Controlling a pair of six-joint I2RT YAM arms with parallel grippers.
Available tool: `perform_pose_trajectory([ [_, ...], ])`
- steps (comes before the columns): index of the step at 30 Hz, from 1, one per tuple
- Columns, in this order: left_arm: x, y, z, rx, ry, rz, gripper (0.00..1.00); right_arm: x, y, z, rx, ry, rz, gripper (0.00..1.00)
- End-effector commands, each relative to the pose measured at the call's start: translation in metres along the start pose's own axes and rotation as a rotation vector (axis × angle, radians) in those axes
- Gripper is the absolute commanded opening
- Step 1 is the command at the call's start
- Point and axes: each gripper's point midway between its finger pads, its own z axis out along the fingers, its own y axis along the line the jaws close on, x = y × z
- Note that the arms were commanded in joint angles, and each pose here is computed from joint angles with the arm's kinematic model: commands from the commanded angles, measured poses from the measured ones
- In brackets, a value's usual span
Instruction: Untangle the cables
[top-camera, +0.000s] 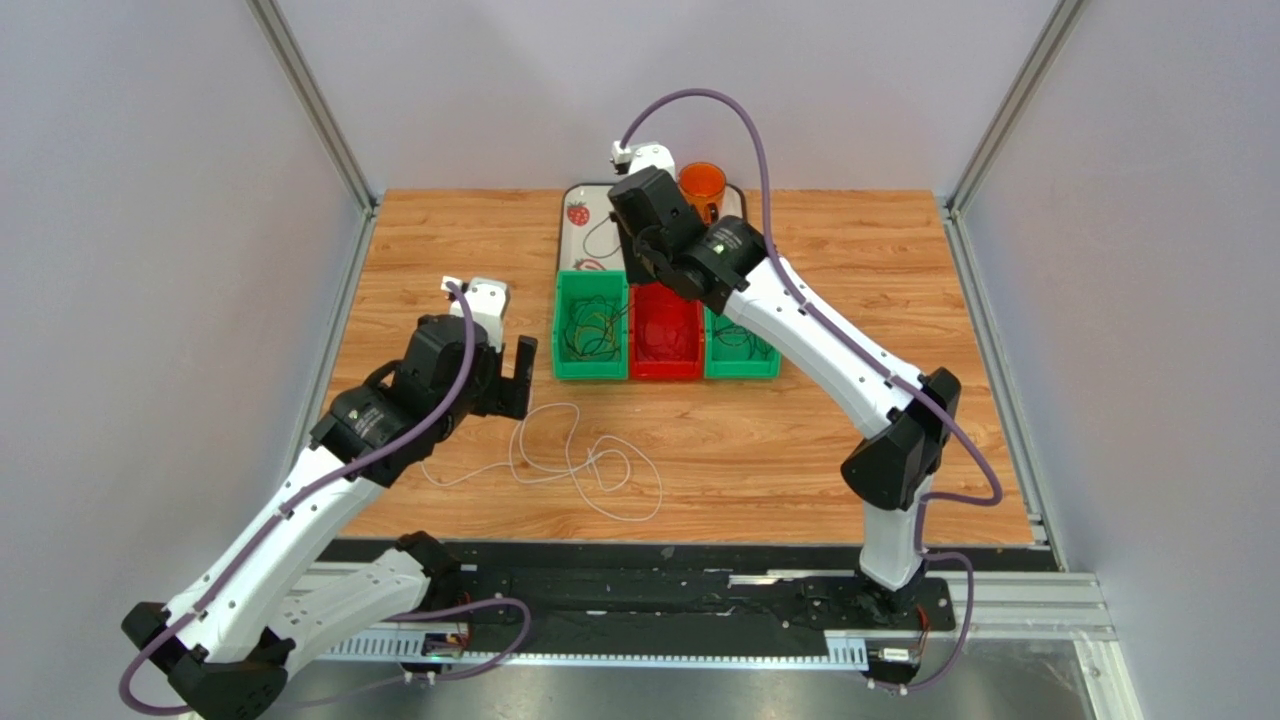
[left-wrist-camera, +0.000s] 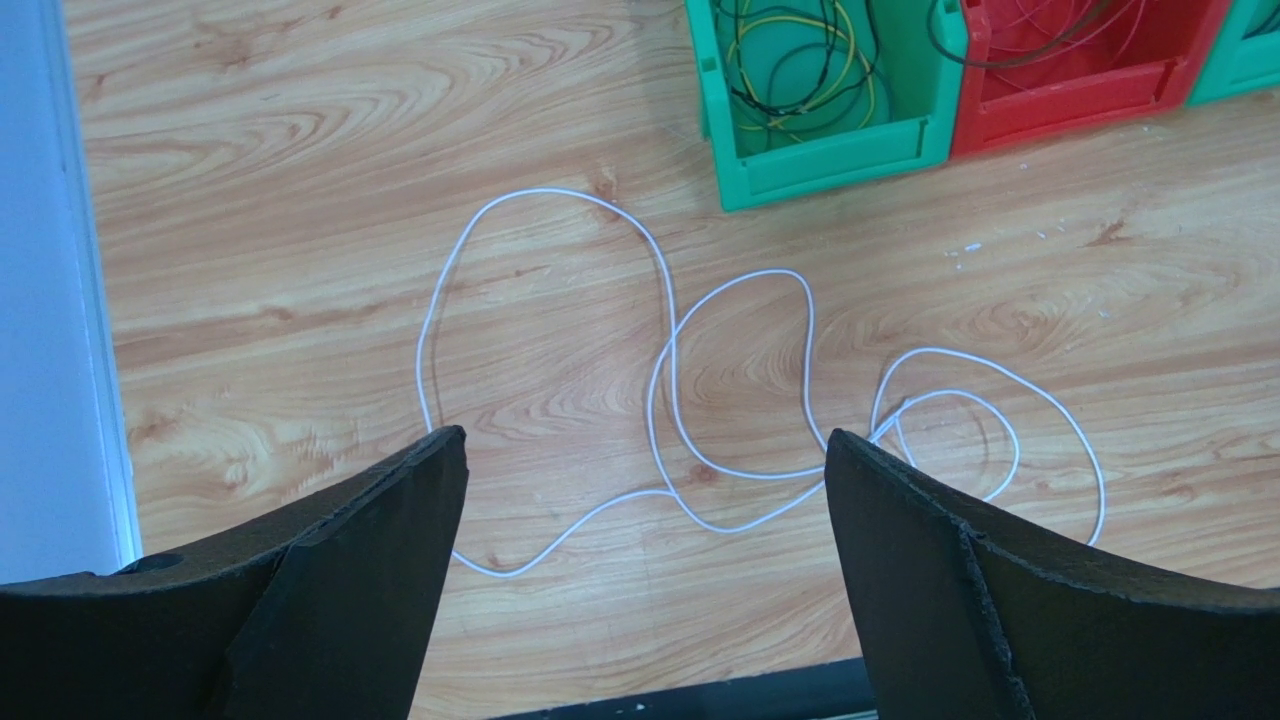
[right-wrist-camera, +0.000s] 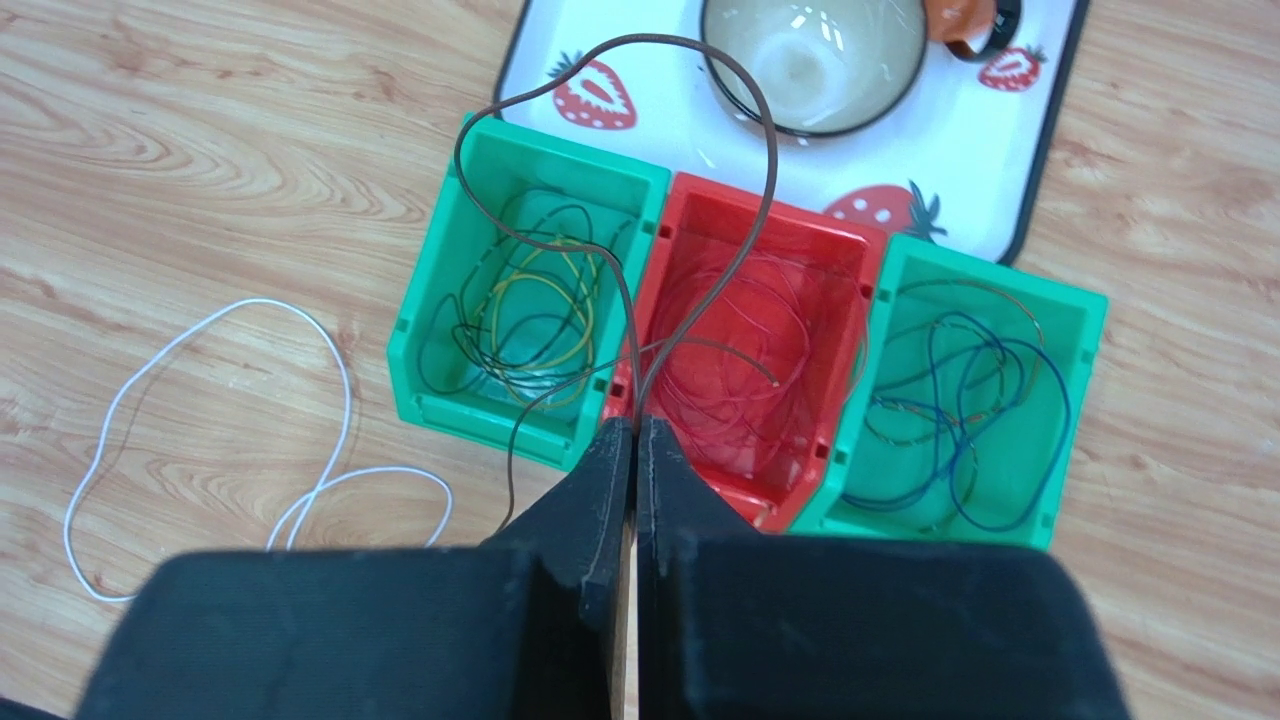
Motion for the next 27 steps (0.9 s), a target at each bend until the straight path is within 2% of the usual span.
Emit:
perform_pose_trajectory([
  [1, -0.001, 0.006, -0.002, -0.029, -0.008, -0.014, 0.98, -0.022, 0.019, 0.010, -0.051, -0.059, -0.022, 0.00],
  [9, -0.001, 0.006, -0.002, -0.025, -0.006, -0.012, 0.98, -0.002, 0.036, 0.064, -0.038, -0.021, -0.078, 0.00],
  [13, 0.000, 0.005, -0.001, -0.023, 0.000, -0.010, 0.98, 0.027, 0.037, 0.099, 0.010, 0.045, -0.129, 0.00],
  [21, 0.000, 0.003, 0.000, -0.013, 0.001, -0.009, 0.98, 0.066, 0.017, 0.122, 0.117, 0.133, -0.173, 0.00],
  [27, 0.000, 0.003, 0.001, -0.014, 0.004, -0.008, 0.98, 0.083, 0.019, 0.131, 0.125, 0.180, -0.189, 0.00],
])
